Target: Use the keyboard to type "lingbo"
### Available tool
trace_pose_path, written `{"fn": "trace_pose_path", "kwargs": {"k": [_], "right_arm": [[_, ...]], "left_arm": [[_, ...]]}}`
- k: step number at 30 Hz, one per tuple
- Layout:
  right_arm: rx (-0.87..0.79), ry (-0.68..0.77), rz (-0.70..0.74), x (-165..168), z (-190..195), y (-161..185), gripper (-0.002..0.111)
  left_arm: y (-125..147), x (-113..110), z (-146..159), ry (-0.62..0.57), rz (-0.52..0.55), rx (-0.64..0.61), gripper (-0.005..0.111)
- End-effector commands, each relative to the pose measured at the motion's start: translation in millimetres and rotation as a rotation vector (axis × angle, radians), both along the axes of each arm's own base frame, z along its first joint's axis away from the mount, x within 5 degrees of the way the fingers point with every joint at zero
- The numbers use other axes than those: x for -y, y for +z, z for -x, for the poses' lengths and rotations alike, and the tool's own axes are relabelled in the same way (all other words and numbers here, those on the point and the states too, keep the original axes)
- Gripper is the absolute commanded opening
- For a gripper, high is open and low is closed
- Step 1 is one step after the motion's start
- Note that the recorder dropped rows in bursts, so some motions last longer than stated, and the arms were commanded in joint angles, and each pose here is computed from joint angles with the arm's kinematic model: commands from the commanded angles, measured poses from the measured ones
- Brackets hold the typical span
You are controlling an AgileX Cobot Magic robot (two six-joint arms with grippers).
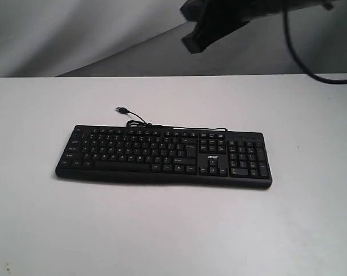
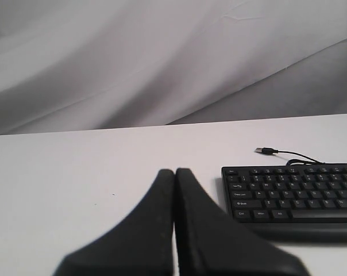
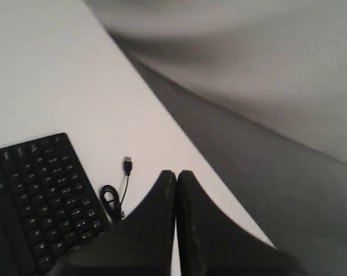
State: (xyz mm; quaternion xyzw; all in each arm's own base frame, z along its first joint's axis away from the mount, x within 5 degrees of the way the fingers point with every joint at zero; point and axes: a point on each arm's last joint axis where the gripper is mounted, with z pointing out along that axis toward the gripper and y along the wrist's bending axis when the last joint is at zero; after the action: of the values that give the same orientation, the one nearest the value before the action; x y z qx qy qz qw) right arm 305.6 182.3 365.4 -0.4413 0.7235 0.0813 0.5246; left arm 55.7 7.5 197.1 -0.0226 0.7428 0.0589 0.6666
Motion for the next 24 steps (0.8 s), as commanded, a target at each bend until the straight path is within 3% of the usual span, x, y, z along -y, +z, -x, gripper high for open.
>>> {"fn": "trace_pose_path", "kwargs": {"k": [1,6,17,24], "right_arm": [[0.091,-0.046,-0.062,26.6,42.3,18.1,0.000],[0.111,-0.023,-0.109,41.0,75.5,37.2,0.000],[0.288,-0.057,-0.205,62.1,108.2,76.9,0.000],[0.223,-0.270,-0.595,101.6,128.7,101.8,0.000]], "left_arm": [[-0.5,0.4,0.1,-0.006,0.001,0.009,0.001],[-0.5,0.4,0.1,-0.006,0.001,0.009,0.001],[-0.5,0.4,0.1,-0.006,0.001,0.009,0.001],[-0.5,0.4,0.1,-0.006,0.001,0.009,0.001]]}}
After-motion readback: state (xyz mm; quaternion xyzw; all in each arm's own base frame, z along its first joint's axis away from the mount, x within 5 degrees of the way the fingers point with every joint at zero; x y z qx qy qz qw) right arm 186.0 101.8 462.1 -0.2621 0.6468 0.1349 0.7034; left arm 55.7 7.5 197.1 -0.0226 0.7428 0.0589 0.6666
